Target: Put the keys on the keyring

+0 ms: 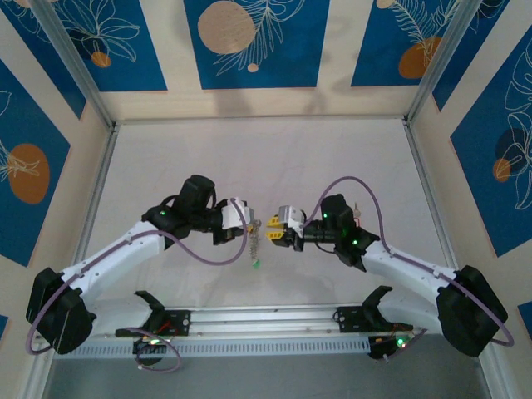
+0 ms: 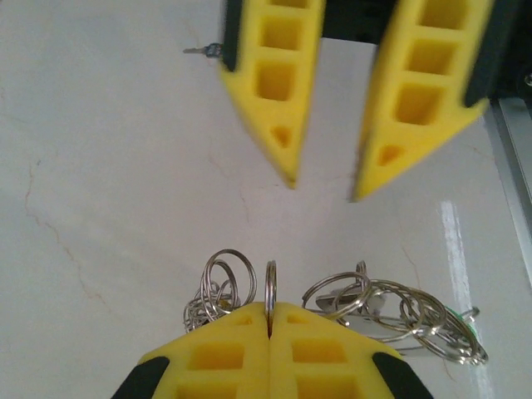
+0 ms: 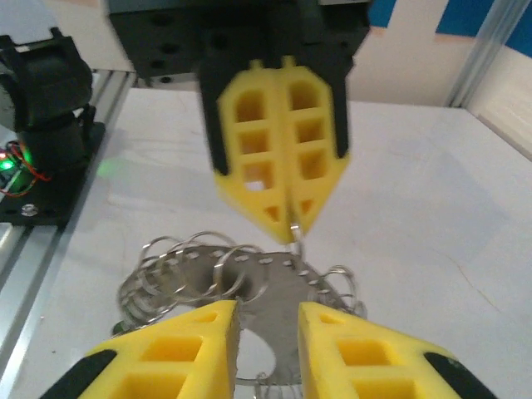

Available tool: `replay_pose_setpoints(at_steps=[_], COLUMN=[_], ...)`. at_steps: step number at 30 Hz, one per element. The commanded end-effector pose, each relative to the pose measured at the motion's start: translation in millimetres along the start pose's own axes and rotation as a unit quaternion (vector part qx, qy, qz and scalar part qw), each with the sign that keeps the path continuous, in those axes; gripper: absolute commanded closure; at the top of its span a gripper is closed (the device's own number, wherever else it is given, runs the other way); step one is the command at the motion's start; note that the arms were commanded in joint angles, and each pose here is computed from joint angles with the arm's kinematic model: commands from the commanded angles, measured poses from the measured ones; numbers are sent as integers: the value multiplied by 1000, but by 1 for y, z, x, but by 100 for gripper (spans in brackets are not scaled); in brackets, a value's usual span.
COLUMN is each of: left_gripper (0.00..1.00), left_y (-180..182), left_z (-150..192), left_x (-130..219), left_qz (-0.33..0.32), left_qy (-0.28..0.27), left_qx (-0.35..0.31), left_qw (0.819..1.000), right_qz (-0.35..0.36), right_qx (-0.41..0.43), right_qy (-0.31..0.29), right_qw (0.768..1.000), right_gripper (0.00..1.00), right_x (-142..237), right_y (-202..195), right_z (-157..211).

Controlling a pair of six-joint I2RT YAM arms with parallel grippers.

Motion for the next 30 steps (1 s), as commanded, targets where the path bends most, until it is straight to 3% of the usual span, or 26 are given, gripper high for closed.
replay_pose_setpoints(at_steps=[1,6,13,30], left_gripper=[100,100,100,100], left_y=[-1,-2,0,2], left_z=[-17,-20,-22,-19], left_x=[7,5,4,1], left_qz=[6,11,17,10], left_qy=[-8,3,14,28], left_qx=[-35,-44,-41,-48], left_qw=[999,999,999,998], right_qz=[20,14,-29,-42], right_qx=[4,15,26,31], right_qy=[23,27,32,45], right_qw=[1000,999,999,998], right_gripper=[75,74,65,65], right_x=[-6,-17,-26,-27], right_y=[-12,-16,-3,4], right_z=[-5,-8,-5,0])
Point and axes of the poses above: each hand's point on the last joint's axis, 136 mm out from that joint toward the fingers, its own x axis back along the fingers, its own y axis along the line the jaws close on, z = x × y, the point moved 6 cm from there along x, back along the fingers, and after that the axes turned 5 degrees about -x, right-handed, at the moved point
